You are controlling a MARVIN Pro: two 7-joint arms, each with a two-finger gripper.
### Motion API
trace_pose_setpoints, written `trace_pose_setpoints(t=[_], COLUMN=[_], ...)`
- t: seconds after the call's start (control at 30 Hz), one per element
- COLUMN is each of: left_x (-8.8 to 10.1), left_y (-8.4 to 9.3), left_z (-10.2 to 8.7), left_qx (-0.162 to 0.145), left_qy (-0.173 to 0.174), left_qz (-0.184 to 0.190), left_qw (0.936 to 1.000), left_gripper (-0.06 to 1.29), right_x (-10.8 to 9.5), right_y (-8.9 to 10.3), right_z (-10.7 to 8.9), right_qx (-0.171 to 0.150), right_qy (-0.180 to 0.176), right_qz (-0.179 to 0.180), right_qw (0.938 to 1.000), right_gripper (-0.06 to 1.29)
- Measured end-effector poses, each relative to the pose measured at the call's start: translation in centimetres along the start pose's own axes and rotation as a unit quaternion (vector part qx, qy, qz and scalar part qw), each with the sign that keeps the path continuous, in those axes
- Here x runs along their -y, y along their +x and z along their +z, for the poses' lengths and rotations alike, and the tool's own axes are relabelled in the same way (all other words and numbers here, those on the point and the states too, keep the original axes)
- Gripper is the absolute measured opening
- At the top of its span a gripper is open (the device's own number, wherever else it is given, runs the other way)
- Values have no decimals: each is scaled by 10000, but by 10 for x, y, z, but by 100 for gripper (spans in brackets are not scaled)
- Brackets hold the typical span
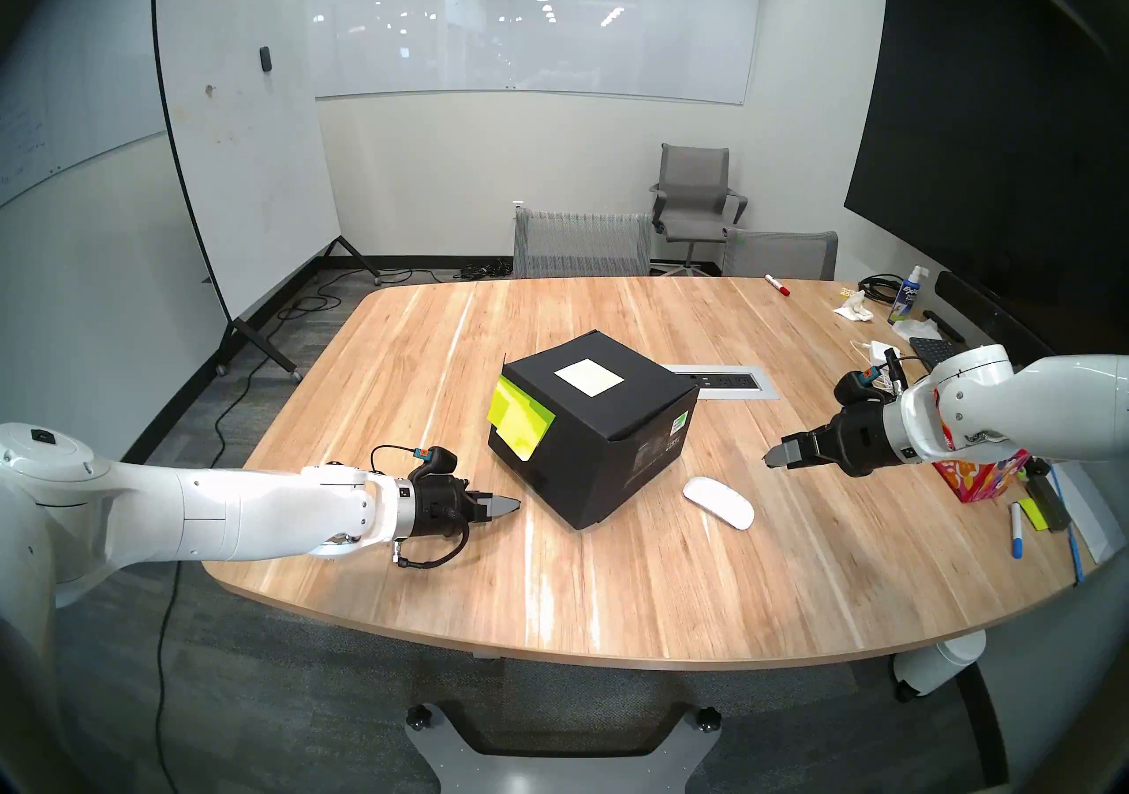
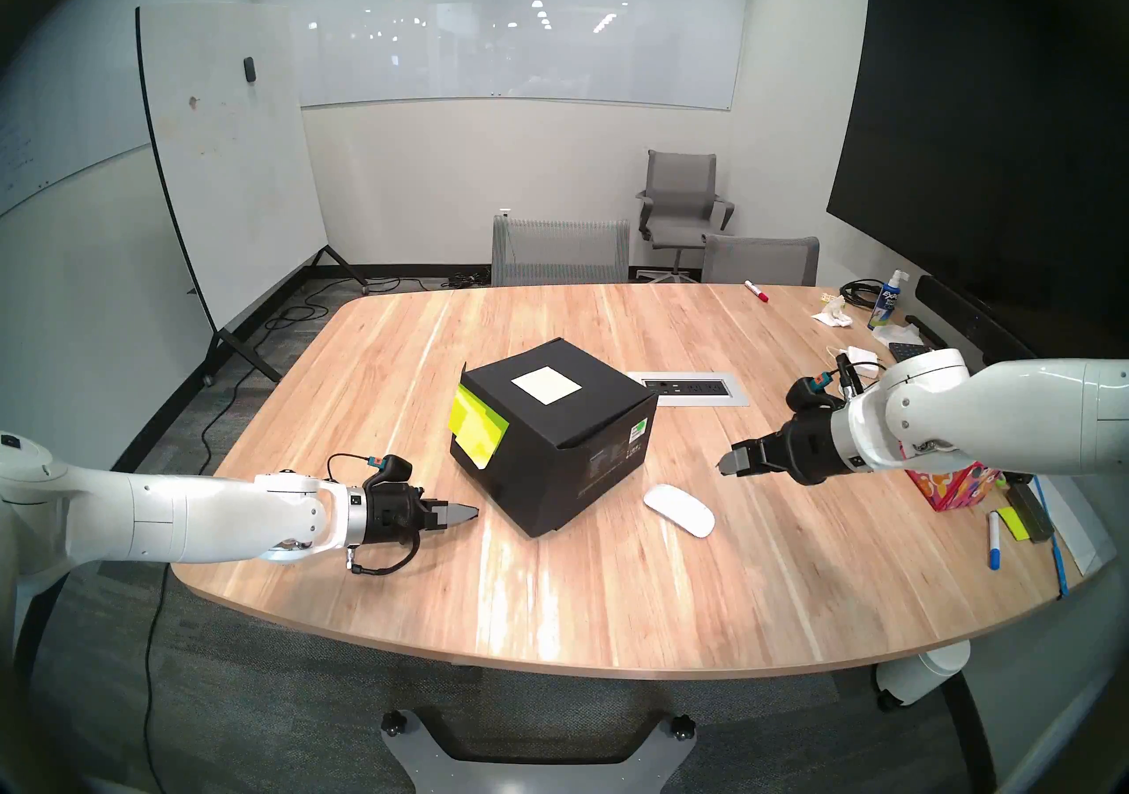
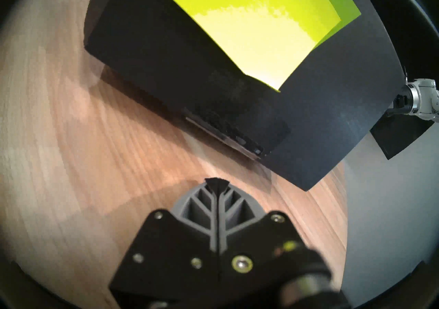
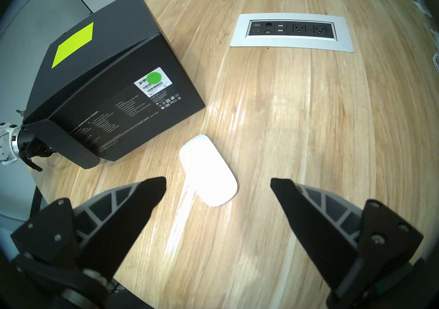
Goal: Open the box and place the mouse inside
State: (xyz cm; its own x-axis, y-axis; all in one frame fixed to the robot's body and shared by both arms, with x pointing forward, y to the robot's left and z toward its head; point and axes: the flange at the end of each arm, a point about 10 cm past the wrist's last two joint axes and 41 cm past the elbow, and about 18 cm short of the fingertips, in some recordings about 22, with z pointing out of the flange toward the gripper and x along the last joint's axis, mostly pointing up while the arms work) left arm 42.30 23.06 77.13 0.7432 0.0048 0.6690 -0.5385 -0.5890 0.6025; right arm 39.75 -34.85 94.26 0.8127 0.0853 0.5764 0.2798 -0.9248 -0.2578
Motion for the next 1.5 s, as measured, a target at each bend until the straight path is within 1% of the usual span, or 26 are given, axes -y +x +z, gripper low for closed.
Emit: trace_pose_setpoints(t=[0.1, 0.23, 0.37, 0.67, 0.77, 1.03, 1.27, 1.5], left_x=[0, -1, 1, 1, 2, 10, 9, 4], left_y=[2, 5, 0, -8, -7, 3, 5, 3], left_z=[-2, -3, -1, 7, 10, 18, 25, 31], left_qx=[-51, -273, -409, -438, -471, -642, -702, -767], left_qy=[-3, 14, 148, 315, 390, 735, 821, 802], left_qz=[88, 307, 438, 498, 515, 599, 703, 733], left_qw=[9999, 9992, 9981, 9973, 9968, 9934, 9917, 9911], left_gripper=[-2, -2, -2, -2, -2, -2, -2, -2], right_x=[0, 0, 0, 0, 0, 0, 0, 0], right_y=[0, 0, 0, 0, 0, 0, 0, 0], right_z=[0, 0, 0, 0, 0, 0, 0, 0], right_qx=[0, 0, 0, 0, 0, 0, 0, 0], right_qy=[0, 0, 0, 1, 1, 1, 1, 1], right_qz=[0, 0, 0, 0, 0, 0, 0, 0], right_qw=[10000, 10000, 10000, 10000, 10000, 10000, 10000, 10000], right_gripper=[120, 120, 120, 120, 120, 120, 120, 120])
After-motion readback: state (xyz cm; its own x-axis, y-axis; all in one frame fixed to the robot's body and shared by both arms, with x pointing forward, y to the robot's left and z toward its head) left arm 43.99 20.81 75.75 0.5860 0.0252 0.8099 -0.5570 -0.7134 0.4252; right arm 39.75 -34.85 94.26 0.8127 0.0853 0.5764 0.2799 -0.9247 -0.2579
